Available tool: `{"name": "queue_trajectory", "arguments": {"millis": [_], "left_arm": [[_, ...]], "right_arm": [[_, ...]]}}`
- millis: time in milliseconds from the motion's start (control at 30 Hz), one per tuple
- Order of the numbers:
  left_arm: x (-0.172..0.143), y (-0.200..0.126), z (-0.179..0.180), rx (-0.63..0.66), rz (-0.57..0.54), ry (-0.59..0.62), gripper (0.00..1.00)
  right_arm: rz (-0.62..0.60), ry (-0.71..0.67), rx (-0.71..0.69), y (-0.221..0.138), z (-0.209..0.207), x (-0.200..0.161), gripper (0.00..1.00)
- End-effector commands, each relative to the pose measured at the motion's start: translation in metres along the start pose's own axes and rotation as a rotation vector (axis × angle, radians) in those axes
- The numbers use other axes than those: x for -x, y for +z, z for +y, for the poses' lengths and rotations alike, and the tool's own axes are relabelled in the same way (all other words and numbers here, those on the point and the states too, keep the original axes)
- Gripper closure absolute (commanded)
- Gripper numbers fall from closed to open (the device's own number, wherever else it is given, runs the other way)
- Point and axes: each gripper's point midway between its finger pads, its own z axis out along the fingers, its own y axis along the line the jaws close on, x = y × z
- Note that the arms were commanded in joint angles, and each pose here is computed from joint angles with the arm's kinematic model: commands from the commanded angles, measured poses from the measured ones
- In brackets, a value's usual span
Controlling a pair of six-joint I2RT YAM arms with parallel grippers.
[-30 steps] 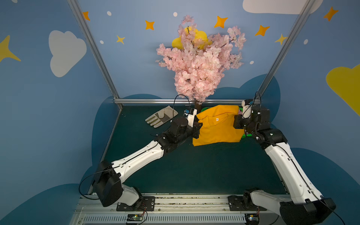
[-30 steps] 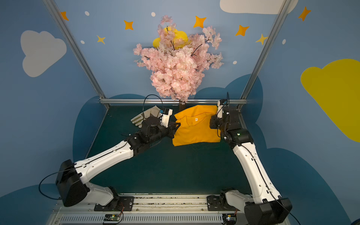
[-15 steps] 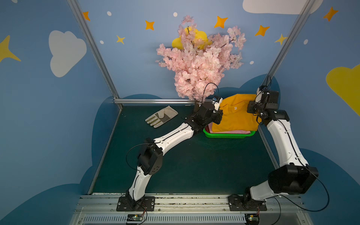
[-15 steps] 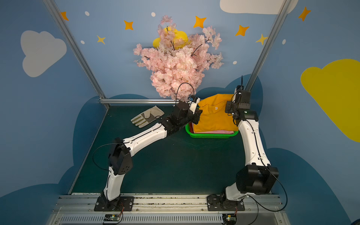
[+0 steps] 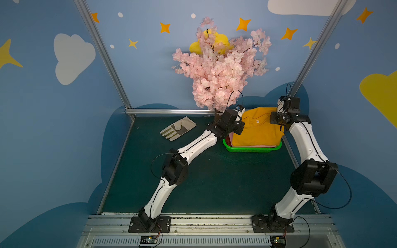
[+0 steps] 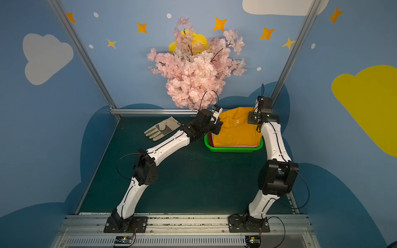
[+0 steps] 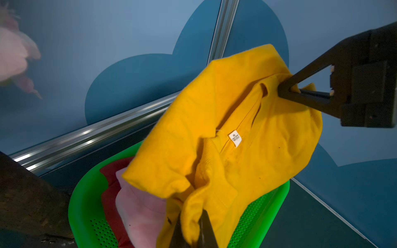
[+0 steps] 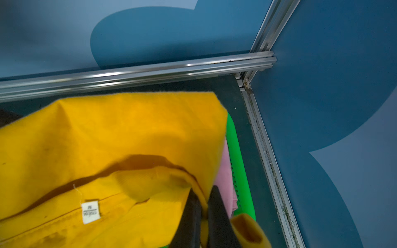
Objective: Put the folded t-shirts into the basket
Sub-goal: Place the T-shirt in the bin.
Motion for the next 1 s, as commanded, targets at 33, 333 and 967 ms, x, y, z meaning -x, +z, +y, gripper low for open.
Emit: {"name": "queue_trajectory", "arguments": {"millis": [33, 333, 967], "left_arm": [[-0.013, 0.009, 0.01, -0.001, 0.034, -0.005, 0.97], [-0.044, 0.042, 0.046, 0.075, 0.079, -0.013, 0.93], [-0.062, 0.049, 0.092, 0.316, 0.141, 0.215, 0.28]], "right_arm": [[0.02, -0.032, -0.024, 0.012, -0.004, -0.001, 1.0], [0.099, -0.064, -0.062, 0.07, -0.002, -0.024, 0.98], [0.159, -0.08, -0.161, 0.106, 0.005, -0.025, 0.47]]}}
